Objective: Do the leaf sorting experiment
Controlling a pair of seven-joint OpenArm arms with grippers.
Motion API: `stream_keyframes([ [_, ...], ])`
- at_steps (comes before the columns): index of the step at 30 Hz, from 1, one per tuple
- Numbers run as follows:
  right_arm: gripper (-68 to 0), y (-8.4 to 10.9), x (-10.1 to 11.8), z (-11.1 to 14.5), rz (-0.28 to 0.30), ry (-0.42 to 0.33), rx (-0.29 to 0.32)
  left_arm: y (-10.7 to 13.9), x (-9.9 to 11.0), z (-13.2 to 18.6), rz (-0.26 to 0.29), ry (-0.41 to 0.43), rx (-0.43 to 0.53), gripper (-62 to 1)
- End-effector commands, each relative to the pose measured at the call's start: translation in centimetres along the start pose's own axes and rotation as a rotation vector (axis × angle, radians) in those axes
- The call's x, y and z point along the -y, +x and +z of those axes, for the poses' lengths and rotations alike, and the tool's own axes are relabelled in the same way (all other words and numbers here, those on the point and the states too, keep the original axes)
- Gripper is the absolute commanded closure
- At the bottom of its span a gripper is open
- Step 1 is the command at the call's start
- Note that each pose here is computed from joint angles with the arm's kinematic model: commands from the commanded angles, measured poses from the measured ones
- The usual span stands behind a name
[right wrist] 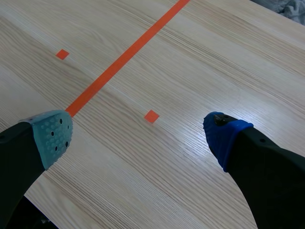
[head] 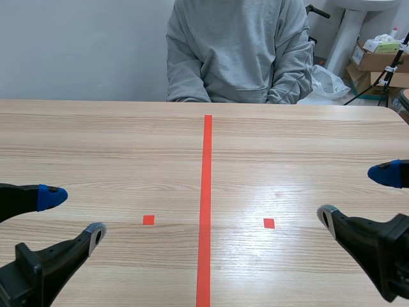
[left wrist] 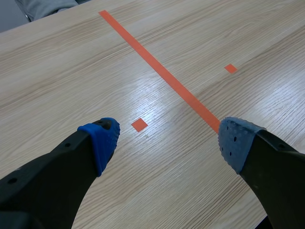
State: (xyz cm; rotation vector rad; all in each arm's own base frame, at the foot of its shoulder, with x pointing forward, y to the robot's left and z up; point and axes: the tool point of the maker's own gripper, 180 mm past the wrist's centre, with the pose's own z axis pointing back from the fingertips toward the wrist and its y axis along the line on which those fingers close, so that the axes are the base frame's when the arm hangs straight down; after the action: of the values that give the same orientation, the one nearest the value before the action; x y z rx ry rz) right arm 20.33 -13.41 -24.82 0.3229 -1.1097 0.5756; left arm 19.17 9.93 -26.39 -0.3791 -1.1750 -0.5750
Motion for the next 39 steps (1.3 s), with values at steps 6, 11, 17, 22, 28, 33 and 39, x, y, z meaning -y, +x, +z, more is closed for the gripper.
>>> stream_keyframes([
  [6, -56.0, -0.2, -0.5, 0.1, -0.006, 0.031, -0.015, 1.2, 0.1, -0.1, 0.000, -0.004, 0.043, -45.4],
  [11, -56.0, -1.5, -0.7, 0.9, -0.012, 0.035, -0.065, 1.1, 0.2, -0.1, 0.000, -0.008, 0.038, -45.4],
  [17, -56.0, -2.1, -0.9, 1.6, -0.001, 0.037, -0.081, 1.1, 0.2, -0.1, -0.003, -0.008, 0.034, -45.4],
  [22, -56.0, -1.2, -0.5, 1.3, 0.013, 0.029, -0.046, 1.1, 0.2, -0.1, -0.003, -0.008, 0.036, -45.4],
  [28, -56.0, -1.0, -0.4, 1.2, 0.017, 0.027, -0.039, 1.1, 0.2, -0.1, -0.003, -0.007, 0.035, -45.4],
  [33, -56.0, -1.1, -0.4, 1.2, 0.017, 0.027, -0.043, 1.1, 0.2, -0.1, -0.003, -0.007, 0.035, -45.4],
  [39, -56.0, -1.1, -0.4, 1.2, 0.017, 0.027, -0.043, 1.1, 0.1, -0.1, -0.004, -0.004, 0.035, -45.4],
])
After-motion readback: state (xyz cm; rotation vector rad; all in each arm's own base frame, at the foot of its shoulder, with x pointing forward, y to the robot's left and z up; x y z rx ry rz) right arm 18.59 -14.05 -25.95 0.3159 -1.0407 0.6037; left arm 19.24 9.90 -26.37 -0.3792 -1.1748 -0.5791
